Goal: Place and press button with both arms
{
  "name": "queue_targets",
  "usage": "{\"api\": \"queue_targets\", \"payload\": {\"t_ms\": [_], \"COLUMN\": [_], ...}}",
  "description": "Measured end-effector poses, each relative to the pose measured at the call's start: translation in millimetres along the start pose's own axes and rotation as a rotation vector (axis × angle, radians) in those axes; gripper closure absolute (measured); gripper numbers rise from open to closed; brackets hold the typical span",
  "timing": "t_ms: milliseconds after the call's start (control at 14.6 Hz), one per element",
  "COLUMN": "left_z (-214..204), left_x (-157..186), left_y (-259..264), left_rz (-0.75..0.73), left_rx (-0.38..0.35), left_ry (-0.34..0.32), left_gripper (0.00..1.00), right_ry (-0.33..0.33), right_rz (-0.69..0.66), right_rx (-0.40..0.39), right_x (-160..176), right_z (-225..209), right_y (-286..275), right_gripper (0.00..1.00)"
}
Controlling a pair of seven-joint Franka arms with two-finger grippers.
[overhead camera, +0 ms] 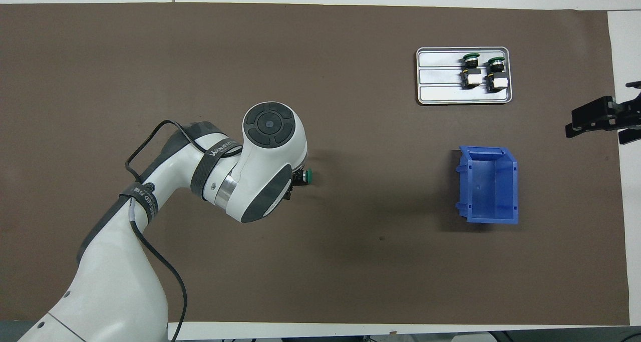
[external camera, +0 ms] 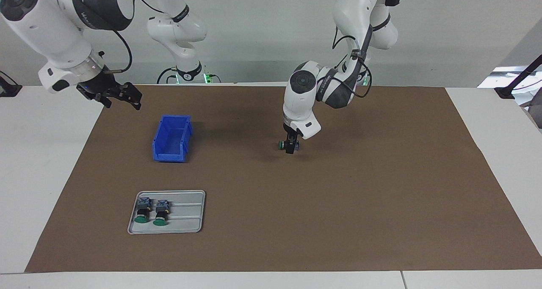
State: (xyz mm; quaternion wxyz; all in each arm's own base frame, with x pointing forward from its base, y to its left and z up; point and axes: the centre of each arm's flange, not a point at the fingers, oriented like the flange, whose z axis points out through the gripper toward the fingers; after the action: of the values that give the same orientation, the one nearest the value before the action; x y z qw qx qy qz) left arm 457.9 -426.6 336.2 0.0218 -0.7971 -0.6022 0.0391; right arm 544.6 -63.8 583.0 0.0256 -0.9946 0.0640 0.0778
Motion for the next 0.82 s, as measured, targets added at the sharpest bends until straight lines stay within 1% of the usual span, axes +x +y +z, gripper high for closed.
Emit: {"api": "queue_targets", "payload": {"t_ms": [343, 549, 824], "left_z": [18.5, 26.0, 33.8], "left_x": [-13.0, -14.8, -21.1], "left_y": [-2.1, -2.7, -7.5], "left_rz": [-0.027, -0.049, -0.071], "left_rx": [0.001, 0.008, 0.002], "left_ry": [0.002, 0.007, 0.005], "left_gripper": [0.01, 0.04, 0.06], "right_ry": [0.0, -0.001, -0.004], "right_rz": [-0.014, -0.04, -0.042], "right_rx": [-0.005, -0.065, -0.071], "right_x": [-0.2, -0.3, -0.5], "right_z": [0.2, 0.3, 1.2], "right_y": [-3.1, -3.6, -4.3], "right_gripper": [0.02, 0.02, 0.02]}}
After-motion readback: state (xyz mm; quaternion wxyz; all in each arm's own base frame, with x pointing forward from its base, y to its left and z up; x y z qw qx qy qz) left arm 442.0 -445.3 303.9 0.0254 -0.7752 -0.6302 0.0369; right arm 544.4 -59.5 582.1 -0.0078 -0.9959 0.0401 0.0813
